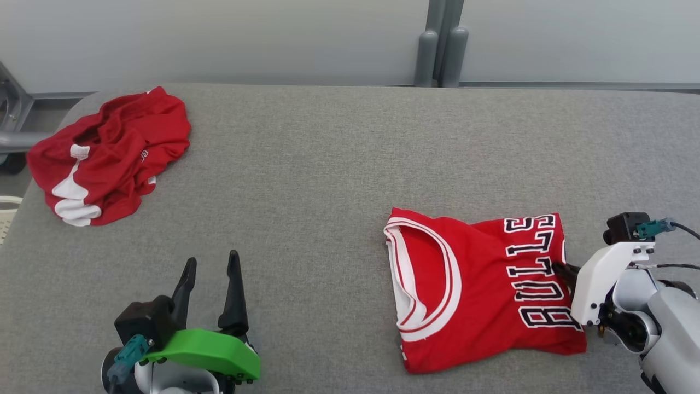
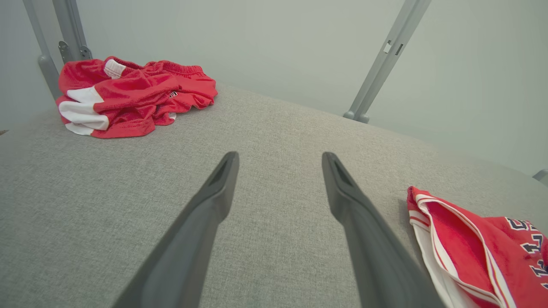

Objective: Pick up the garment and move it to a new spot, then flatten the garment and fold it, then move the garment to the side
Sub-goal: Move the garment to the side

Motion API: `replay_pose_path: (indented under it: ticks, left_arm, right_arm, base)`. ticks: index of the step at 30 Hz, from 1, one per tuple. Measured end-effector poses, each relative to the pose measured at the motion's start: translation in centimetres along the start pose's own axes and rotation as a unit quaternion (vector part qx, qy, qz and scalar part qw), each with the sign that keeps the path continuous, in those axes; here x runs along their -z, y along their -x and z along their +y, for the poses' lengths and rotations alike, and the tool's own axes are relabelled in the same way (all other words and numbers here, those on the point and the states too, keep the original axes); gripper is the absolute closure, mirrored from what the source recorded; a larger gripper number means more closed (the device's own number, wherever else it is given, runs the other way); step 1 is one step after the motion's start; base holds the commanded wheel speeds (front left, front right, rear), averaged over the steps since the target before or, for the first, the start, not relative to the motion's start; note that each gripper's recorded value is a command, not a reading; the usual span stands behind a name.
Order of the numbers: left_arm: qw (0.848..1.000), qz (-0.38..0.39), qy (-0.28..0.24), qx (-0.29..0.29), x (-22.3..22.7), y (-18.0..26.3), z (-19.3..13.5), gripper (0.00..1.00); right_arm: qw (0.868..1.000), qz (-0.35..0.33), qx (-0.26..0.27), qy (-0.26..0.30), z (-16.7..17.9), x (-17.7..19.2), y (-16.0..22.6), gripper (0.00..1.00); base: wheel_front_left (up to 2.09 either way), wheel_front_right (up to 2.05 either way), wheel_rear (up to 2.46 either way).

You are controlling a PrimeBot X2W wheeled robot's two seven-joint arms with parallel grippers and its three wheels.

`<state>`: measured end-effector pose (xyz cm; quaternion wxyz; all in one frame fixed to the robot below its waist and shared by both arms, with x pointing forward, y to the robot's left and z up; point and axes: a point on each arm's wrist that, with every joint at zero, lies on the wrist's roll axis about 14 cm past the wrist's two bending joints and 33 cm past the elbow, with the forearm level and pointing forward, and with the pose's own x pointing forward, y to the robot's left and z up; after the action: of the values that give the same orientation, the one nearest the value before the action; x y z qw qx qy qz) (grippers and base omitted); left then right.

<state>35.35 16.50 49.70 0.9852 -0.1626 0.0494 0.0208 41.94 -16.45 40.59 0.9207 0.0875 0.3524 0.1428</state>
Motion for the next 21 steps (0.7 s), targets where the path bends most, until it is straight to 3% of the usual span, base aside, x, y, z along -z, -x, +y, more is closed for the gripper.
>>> replay_pose_path:
  ticks: [21]
  left_arm:
    - [0.989, 0.015, -0.002, 0.15, 1.6, -4.2, -10.1, 0.0]
  right_arm:
    - [0.983, -0.123, 0.13, 0.043, -9.5, -8.0, 8.0, 1.0]
  base:
    - [0.0, 0.0, 0.0]
